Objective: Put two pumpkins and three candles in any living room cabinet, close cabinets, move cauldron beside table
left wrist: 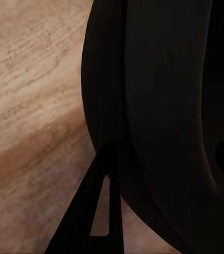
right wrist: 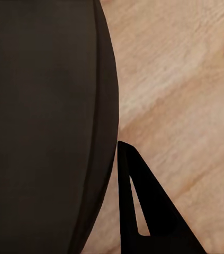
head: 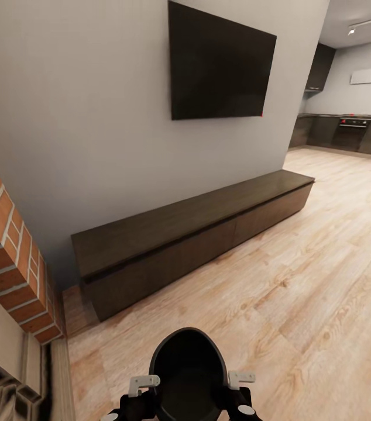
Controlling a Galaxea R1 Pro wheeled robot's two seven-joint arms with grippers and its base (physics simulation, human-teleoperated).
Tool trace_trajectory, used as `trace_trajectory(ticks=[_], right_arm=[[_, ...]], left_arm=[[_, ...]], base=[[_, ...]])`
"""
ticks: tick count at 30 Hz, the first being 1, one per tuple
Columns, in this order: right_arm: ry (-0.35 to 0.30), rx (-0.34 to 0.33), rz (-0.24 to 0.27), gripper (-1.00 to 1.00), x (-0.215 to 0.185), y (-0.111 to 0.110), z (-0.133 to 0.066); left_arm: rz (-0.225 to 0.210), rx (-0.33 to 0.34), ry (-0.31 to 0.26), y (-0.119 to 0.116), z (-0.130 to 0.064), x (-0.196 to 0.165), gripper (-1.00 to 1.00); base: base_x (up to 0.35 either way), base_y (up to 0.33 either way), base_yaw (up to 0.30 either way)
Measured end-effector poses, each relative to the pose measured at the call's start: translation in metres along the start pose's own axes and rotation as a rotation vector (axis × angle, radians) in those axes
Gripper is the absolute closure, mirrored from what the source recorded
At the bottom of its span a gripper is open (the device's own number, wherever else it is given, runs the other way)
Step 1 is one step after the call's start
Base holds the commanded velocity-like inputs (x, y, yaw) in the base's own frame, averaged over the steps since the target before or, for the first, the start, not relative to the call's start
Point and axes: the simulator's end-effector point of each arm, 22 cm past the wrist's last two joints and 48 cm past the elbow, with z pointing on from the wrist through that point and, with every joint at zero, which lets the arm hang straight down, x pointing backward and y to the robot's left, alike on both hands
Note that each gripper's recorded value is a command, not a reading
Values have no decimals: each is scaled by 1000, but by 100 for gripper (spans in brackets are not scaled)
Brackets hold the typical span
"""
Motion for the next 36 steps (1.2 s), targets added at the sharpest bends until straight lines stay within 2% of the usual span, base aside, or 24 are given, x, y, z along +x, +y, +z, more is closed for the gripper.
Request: trace_trajectory(ticks=[36], right_arm=[[3,-1,-2,100,-60,2,-54]], left_arm=[[-3,0,2,-19,-54,-57,100]], base=[[0,0,0]])
